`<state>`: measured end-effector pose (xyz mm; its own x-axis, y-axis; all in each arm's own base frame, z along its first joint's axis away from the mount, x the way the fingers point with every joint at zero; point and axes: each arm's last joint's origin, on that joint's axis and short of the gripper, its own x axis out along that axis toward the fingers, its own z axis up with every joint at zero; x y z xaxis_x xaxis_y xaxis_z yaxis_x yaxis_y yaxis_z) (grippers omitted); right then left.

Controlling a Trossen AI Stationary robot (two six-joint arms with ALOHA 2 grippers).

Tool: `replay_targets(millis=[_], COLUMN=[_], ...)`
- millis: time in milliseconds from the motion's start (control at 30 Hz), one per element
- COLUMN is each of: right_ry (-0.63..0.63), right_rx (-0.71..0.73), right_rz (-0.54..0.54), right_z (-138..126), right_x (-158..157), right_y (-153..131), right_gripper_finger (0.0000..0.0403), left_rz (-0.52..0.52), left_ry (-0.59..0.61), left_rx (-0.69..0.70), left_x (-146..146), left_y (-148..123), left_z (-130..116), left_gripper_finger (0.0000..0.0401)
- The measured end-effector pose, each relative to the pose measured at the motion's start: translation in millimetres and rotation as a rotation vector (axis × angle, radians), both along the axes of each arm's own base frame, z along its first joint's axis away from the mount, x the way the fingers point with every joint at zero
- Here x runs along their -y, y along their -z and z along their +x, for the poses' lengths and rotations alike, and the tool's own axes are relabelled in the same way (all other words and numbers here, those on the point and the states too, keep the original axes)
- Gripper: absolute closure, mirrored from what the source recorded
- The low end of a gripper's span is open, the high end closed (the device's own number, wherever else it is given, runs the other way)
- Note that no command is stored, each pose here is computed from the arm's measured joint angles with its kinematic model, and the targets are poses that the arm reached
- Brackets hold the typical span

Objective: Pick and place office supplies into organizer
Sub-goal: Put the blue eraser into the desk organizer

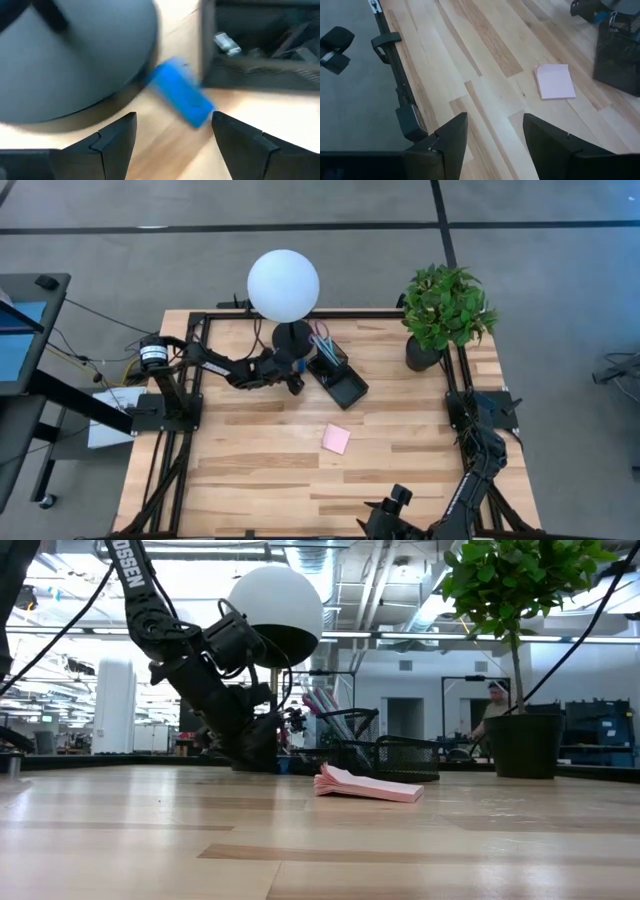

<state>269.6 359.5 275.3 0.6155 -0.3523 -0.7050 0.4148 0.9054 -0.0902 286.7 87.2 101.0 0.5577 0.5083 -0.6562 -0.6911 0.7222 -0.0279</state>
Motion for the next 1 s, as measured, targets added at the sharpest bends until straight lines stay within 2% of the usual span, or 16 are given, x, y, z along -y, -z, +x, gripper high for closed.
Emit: replay_targets(millis=[300, 400, 700, 1000], right_ry=[-0.004, -0.004, -0.005, -0.005], right_rx=[-0.002, -0.002, -0.002, -0.002], right_rz=[-0.004, -0.004, -0.004, -0.004], right_z=[0.0, 0.0, -0.1, -0.1], right_x=[0.0, 0.0, -0.1, -0.1], right_y=[0.0, 0.0, 0.0, 0.0], right_gripper_finger=[0.0214, 0.0214, 0.0214, 0.0214], left_rz=[0.018, 0.014, -0.098, -0.137], left_ry=[0.001, -0.034, -0.167, -0.2], left_rx=[0.061, 0.091, 0.189, 0.211], left_x=[-0.6, -1.2, -1.3, 5.3], left_y=[-4.5, -5.8, -5.3, -4.3], left_z=[4.2, 4.8, 4.5, 5.5], left_gripper_finger=[0.0145, 0.0145, 0.0145, 0.0145])
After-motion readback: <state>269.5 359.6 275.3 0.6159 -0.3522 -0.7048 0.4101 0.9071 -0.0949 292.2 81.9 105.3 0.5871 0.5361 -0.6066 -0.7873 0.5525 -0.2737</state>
